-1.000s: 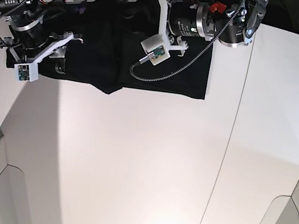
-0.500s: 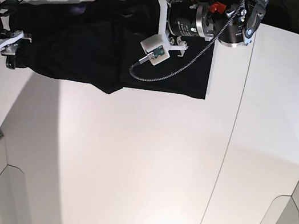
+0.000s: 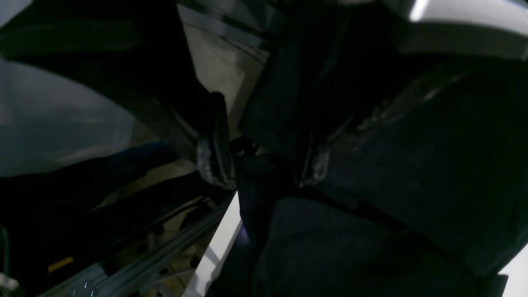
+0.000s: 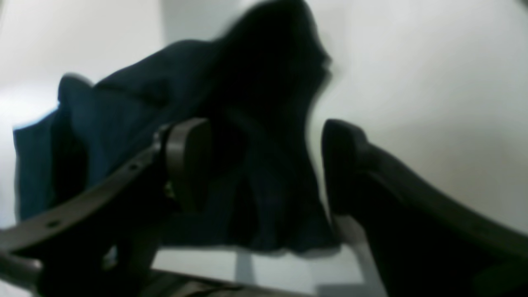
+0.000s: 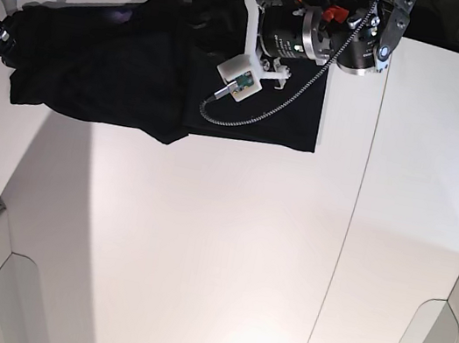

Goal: Fold the T-shirt properly

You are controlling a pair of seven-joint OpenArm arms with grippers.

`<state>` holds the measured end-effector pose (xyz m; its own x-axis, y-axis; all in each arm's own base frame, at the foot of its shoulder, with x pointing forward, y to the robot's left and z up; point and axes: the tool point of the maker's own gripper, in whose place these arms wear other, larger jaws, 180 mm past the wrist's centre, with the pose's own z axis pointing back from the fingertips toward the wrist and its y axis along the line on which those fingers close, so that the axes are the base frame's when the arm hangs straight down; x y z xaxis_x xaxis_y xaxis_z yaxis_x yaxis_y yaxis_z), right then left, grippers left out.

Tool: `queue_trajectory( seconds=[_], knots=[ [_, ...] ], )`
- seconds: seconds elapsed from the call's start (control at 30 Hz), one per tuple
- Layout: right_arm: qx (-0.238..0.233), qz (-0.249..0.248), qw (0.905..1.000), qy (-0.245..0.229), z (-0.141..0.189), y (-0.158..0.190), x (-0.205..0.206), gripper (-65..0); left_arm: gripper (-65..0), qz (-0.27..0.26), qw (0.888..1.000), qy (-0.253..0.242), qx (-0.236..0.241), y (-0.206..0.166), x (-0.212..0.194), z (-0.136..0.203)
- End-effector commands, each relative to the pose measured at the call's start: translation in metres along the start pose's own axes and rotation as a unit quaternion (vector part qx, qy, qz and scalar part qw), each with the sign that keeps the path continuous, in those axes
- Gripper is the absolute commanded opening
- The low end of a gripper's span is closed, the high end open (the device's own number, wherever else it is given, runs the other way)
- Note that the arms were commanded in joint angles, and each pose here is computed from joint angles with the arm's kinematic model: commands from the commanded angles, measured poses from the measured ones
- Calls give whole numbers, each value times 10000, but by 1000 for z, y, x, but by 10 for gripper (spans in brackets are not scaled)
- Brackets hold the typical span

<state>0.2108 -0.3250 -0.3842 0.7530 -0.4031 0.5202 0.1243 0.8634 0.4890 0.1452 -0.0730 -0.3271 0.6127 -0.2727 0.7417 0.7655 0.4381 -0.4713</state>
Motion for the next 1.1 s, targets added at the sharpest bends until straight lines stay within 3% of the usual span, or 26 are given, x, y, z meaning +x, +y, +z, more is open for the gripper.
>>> queue_trajectory(
  seconds=[0.0, 0.2, 0.47, 0.67, 0.73, 0.9, 1.07],
  knots=[
    [102, 32, 9996, -255, 4, 0, 22, -238, -362, -96, 9996, -261, -96, -5, 15, 1],
    [340, -486, 9981, -165, -16, -8, 22, -238, -362, -95, 9996, -259, -95, -5, 15, 1],
    [671, -232, 9956, 613, -46, 20, -8, -238, -362, -97, 9995, -269, -96, -5, 15, 1],
    [790, -202, 9947, 619, -50, 28, -7, -245, -362, -127, 9992, -366, -88, -6, 20, 3],
    [792, -179, 9948, 612, -49, 29, -6, -309, -362, -197, 9989, -415, -77, -7, 24, 5],
    [811, -92, 9946, 636, -48, 32, -4, -631, -395, -415, 9985, -365, 41, -9, 31, 15],
    [890, 94, 9940, 628, -49, 42, 9, -650, -574, -386, 9954, -216, 846, 32, 24, 34]
  ],
)
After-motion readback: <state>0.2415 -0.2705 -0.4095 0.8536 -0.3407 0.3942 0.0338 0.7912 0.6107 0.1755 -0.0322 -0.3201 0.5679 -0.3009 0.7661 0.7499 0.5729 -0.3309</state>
